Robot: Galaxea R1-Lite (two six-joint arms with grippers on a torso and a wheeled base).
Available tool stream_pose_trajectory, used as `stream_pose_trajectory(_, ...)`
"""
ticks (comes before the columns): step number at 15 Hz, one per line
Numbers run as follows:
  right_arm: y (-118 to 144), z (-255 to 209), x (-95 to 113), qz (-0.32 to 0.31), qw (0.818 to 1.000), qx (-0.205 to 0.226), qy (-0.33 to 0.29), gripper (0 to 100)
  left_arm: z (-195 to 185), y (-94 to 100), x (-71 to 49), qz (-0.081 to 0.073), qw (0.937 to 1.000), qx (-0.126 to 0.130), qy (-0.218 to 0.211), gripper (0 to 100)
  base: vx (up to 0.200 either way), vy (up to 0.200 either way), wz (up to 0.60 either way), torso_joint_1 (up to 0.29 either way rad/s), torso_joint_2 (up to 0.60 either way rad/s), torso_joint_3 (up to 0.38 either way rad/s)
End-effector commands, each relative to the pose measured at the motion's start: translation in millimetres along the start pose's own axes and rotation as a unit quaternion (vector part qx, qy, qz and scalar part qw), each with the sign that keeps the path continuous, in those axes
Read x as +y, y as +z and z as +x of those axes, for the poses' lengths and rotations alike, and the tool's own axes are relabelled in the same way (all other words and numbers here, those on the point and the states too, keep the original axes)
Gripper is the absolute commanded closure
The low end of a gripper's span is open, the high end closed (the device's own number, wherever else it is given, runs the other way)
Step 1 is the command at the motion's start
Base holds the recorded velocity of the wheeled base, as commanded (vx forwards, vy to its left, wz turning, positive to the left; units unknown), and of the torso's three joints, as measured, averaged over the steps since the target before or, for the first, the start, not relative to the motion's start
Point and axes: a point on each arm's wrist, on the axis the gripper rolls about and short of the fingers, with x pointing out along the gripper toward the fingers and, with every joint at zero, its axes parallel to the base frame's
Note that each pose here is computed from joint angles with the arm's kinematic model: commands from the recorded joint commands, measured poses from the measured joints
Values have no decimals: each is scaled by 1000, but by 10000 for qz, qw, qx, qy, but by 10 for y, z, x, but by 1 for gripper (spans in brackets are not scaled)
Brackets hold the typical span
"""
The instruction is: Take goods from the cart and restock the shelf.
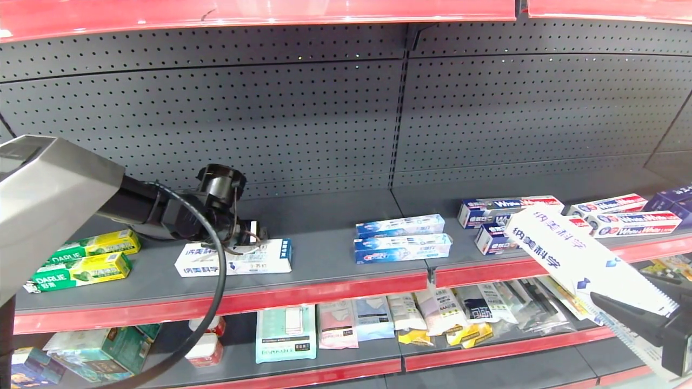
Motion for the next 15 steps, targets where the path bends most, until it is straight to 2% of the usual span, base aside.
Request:
stream_pose_trajectory(1, -8, 5, 2, -4, 10000, 21, 10, 100, -77, -11, 13, -2, 10000, -13, -6, 0, 0, 0, 0, 0, 0, 0)
stream_pose_trajectory(11, -9, -7, 5, -1, 10000, -1, 3, 100, -262, -215, 82, 32, 9997, 232, 7, 0, 0, 0, 0, 0, 0, 0)
stream_pose_trajectory(15, -9, -7, 5, -1, 10000, -1, 3, 100, -267, -268, 112, 18, 9997, 254, 27, 0, 0, 0, 0, 0, 0, 0)
